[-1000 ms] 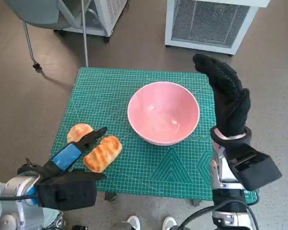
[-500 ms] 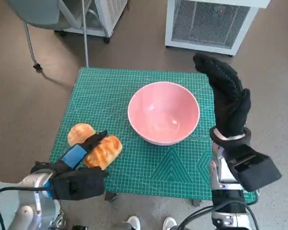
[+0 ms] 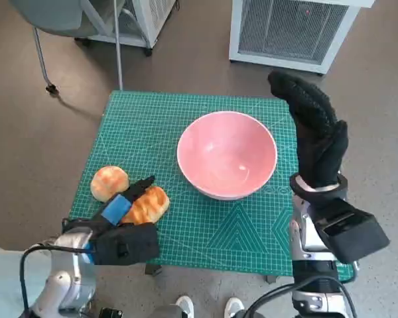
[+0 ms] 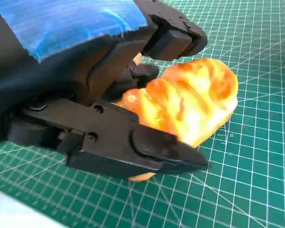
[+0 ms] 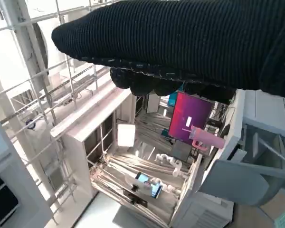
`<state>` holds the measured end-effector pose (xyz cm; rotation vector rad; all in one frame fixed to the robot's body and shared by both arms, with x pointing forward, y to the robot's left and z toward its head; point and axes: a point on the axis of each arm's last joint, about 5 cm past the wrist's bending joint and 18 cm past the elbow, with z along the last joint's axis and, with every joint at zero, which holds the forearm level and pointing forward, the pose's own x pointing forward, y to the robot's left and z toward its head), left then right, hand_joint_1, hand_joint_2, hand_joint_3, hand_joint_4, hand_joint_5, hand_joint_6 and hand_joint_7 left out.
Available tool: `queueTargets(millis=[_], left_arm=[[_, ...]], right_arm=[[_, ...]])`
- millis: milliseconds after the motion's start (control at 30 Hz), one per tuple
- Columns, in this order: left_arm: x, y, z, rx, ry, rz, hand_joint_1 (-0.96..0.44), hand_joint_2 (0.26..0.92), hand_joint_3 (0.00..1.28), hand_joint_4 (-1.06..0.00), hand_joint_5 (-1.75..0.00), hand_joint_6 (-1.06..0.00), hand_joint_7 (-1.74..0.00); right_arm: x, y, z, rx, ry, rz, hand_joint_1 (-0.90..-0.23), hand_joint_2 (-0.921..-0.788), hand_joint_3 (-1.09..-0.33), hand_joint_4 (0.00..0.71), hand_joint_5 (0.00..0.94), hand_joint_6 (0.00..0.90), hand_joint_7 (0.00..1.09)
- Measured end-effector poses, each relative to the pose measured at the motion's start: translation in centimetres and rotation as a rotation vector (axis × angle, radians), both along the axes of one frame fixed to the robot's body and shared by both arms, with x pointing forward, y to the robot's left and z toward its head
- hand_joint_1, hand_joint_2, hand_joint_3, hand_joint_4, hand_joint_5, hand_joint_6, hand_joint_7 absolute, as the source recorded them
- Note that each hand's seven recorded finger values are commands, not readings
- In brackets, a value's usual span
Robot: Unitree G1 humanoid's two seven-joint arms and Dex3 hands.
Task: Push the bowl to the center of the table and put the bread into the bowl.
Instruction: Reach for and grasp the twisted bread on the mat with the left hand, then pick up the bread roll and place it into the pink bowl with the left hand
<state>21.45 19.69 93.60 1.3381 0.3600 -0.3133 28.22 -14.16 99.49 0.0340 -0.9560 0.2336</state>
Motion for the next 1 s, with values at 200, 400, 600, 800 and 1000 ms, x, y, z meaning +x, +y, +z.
queueTargets(millis=[200, 400, 600, 800, 1000], left_arm=[[0.6, 0.3, -0.9, 0.040, -0.088, -0.005, 0.08, 0.820, 0.33, -0.56, -1.34, -0.47, -1.04], [0.4, 0.5, -1.9, 0.058, -0.207, -0.054, 0.01, 0.647, 0.61, -0.65, -1.35, -0.55, -1.27], [-0.1, 0.5, -2.3, 0.059, -0.283, -0.099, 0.00, 0.689, 0.52, -0.67, -1.30, -0.57, -1.26], [-0.6, 0.7, -1.8, 0.048, -0.324, -0.133, 0.00, 0.743, 0.43, -0.67, -1.29, -0.57, -1.21], [-1.0, 0.5, -0.1, -0.013, -0.410, -0.167, 0.00, 0.822, 0.30, -0.65, -1.31, -0.56, -1.18]], right_arm=[[0.00, 0.0, 0.0, 0.001, 0.000, 0.000, -0.521, -0.921, -0.802, 0.281, 0.018, -0.001, 0.71], [0.00, 0.0, 0.0, 0.003, 0.001, 0.000, -0.521, -0.921, -0.801, 0.281, 0.018, -0.001, 0.71], [0.02, 0.0, -0.1, 0.006, 0.004, 0.000, -0.521, -0.921, -0.801, 0.280, 0.018, -0.001, 0.71], [0.05, 0.0, -0.2, 0.007, 0.009, 0.000, -0.522, -0.921, -0.799, 0.280, 0.019, -0.001, 0.71], [0.09, 0.0, -0.2, 0.008, 0.014, 0.001, -0.522, -0.921, -0.799, 0.280, 0.019, -0.001, 0.71]])
